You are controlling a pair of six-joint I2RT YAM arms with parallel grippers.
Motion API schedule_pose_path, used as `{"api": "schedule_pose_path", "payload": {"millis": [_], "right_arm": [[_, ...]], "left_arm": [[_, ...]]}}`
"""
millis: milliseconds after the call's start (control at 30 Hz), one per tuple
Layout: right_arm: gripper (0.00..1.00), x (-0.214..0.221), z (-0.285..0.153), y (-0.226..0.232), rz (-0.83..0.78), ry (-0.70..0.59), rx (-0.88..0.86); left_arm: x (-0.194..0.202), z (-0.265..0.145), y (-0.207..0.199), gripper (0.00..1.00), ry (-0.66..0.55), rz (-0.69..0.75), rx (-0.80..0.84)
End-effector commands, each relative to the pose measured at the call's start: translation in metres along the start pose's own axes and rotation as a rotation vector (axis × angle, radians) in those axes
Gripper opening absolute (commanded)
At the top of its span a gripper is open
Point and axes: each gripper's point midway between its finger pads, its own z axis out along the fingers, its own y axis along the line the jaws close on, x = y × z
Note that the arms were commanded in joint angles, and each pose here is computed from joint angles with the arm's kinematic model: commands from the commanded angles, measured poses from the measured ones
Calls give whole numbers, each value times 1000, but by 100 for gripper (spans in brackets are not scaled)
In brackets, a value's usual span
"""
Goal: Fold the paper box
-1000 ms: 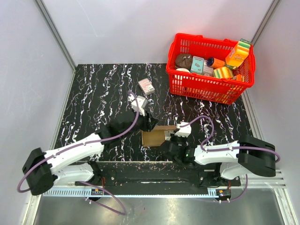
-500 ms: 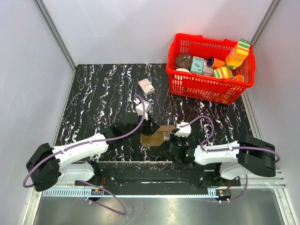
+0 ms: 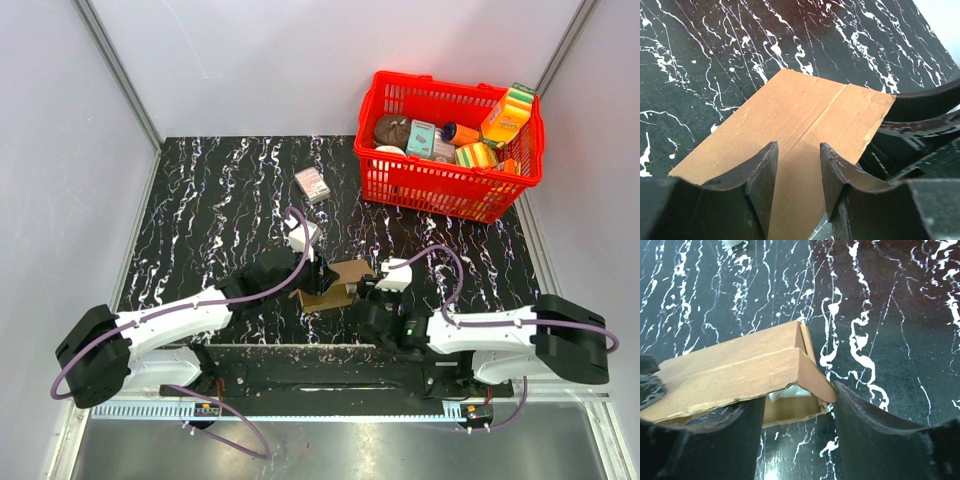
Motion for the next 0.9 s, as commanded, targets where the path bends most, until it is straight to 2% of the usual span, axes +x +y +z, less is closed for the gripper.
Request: {"api": "schedule_pose_path", "payload": {"millis": [0,133,333,467,633,733,867], "right_arm": [[64,-4,-16,10,40,76,-80],[66,-2,-30,9,63,143,-129],[65,-23,-55,5,112,205,-216],[63,-54,-69,6,160,187,-266],[63,-75,-71,9,148,148,-275],[60,-79,-68,13,129,123,-271],[50,-74,-64,20,125,108,-282]], "left_arm": [[-8,2,-7,43,-45,-17,31],[-6,2,-6,43,-41,-16,27],[0,2,-6,43,-32,-17,25],[9,3,-6,42,-13,-11,20],[24,8,-4,42,17,-1,-1],[33,10,-6,41,28,-2,1],[46,11,-6,41,47,-3,-3]]}}
